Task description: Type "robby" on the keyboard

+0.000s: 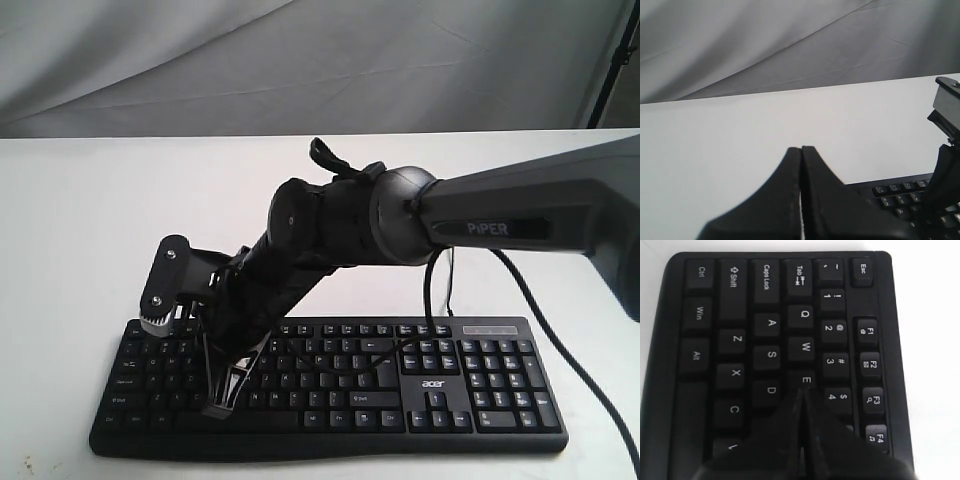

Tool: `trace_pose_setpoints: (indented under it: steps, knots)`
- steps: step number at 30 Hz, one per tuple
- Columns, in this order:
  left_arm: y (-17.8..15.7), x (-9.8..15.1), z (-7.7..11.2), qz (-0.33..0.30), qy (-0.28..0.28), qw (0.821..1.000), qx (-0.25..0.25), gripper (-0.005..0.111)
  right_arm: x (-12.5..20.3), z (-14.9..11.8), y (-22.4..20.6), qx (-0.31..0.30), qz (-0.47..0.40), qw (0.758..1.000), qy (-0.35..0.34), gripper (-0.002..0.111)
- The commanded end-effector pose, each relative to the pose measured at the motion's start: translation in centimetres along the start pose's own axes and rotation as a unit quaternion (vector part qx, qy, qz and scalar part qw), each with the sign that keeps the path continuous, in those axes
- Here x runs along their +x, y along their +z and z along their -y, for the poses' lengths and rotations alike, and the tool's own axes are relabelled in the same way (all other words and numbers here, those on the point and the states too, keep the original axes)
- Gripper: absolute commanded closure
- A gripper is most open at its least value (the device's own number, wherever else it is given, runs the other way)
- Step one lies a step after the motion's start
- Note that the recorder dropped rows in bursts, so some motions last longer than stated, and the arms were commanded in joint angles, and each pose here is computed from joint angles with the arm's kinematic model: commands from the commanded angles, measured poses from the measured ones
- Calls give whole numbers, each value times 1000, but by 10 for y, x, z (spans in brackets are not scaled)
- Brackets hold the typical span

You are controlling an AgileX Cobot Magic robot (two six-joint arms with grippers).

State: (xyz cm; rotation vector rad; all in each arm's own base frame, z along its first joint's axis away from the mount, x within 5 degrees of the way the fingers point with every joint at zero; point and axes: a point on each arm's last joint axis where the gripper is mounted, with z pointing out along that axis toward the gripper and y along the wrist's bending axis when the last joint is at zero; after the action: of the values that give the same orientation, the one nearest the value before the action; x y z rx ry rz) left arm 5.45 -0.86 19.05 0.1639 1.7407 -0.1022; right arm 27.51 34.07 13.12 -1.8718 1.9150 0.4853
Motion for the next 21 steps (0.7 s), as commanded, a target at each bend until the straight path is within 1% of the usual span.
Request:
trace_pose_setpoints:
  steps: [1,21]
  knots:
    - [0,1,0,3,1,1000,2,107,-1,0,0,4,4,1000,-2,108]
    - [0,1,0,3,1,1000,2,107,-1,0,0,6,6,1000,-3,108]
